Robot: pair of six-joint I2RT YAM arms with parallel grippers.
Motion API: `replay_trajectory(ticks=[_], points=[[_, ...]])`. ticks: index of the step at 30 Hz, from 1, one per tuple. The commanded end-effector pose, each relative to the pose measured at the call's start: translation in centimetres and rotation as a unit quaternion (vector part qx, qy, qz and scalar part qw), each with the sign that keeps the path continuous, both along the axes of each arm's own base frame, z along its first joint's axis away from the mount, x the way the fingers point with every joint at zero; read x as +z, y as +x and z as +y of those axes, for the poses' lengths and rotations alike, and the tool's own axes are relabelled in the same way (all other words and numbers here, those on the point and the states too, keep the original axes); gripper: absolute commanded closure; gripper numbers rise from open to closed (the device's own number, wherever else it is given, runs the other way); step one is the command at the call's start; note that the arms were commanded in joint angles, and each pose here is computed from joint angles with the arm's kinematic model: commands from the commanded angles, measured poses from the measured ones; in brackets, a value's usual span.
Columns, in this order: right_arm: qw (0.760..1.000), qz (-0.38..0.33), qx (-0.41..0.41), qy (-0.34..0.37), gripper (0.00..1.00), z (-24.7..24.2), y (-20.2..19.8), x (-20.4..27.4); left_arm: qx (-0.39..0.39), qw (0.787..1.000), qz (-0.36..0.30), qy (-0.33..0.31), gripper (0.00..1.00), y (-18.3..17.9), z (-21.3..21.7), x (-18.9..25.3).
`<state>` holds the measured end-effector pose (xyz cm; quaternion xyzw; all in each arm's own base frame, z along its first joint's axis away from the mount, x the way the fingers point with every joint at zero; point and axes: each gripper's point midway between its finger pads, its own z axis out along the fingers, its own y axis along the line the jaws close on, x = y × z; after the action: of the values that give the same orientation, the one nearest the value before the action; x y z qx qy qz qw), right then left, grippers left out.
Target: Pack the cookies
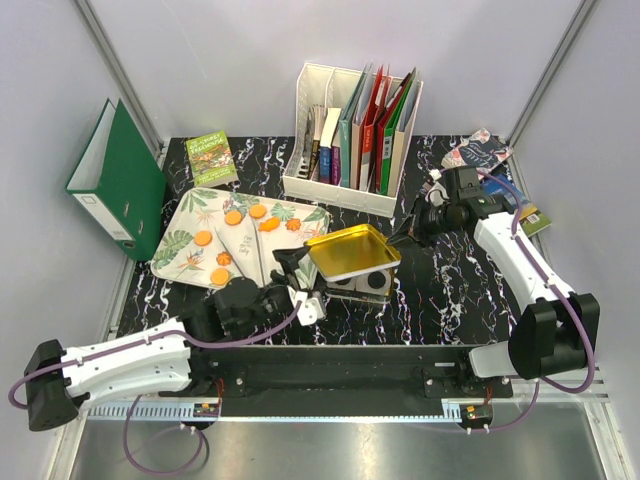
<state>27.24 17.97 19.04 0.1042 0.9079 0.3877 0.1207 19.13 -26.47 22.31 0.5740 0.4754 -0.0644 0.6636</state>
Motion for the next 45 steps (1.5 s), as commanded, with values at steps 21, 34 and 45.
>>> replay_trajectory(ticks=[21,34,45], points=[[0.998,-0.022,0.029,0.045,1.00,1.1,-0.9,2.8,-0.020,0.999,-0.029,-0.028,0.15,0.5,-3.4,2.3],[0.998,-0.022,0.028,0.049,1.00,1.2,-1.1,3.0,-0.011,0.997,-0.015,-0.077,0.44,0.0,-2.3,4.1],[0.998,-0.022,0.027,0.049,1.00,1.2,-1.2,3.0,-0.008,0.997,-0.011,-0.076,0.60,0.1,-2.3,4.0]])
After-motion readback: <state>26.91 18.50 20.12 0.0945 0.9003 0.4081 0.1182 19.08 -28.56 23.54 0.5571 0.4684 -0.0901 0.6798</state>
